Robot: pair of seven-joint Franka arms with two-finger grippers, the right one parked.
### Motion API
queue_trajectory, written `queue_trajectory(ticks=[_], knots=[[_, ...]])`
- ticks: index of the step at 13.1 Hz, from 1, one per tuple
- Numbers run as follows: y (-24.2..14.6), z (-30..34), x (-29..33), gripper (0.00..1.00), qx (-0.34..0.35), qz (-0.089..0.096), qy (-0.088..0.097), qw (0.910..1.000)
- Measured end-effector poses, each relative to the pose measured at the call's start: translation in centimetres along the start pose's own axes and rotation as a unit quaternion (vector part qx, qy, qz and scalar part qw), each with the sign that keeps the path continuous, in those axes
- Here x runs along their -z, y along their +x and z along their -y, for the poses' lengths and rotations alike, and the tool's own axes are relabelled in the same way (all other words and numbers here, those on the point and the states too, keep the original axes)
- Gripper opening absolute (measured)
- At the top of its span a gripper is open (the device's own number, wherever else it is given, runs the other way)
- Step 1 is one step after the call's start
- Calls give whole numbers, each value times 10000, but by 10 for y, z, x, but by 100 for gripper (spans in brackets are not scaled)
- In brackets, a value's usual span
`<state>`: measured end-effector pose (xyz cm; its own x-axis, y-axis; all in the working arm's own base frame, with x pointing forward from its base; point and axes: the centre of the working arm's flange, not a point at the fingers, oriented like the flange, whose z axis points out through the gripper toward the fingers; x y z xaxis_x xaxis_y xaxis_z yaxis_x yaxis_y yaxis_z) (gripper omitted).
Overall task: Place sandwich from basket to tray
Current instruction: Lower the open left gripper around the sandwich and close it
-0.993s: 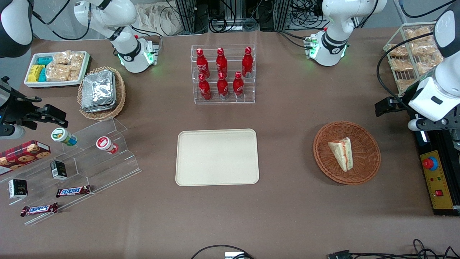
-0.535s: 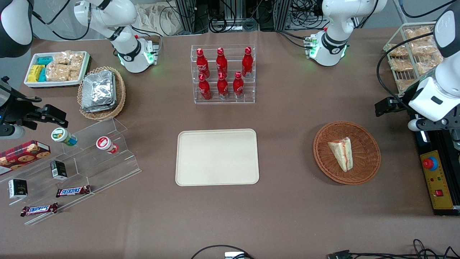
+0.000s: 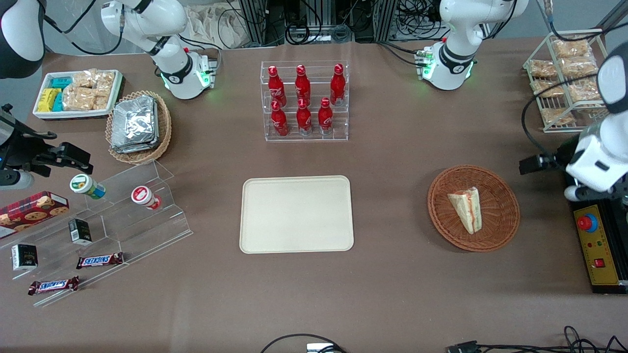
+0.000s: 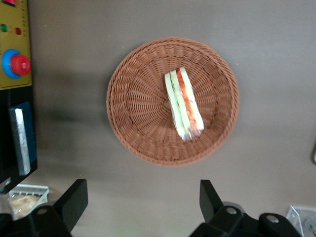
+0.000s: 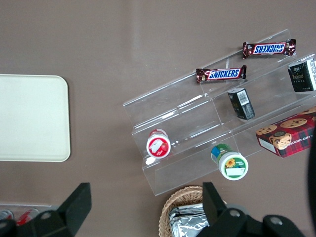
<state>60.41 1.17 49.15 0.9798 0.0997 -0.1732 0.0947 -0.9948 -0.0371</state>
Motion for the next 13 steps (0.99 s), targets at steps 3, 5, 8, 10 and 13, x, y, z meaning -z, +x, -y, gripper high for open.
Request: queue_trajectory(ticks=[3, 5, 8, 10, 13], knots=[[36, -10, -62, 100, 309, 173, -338, 9988], [56, -18, -102, 100, 770, 266, -537, 9952], [76, -27, -167, 100, 1178, 318, -577, 9908], [75, -31, -212, 100, 1285, 217, -606, 9896], [65, -37, -249, 100, 1423, 368, -583, 9874]])
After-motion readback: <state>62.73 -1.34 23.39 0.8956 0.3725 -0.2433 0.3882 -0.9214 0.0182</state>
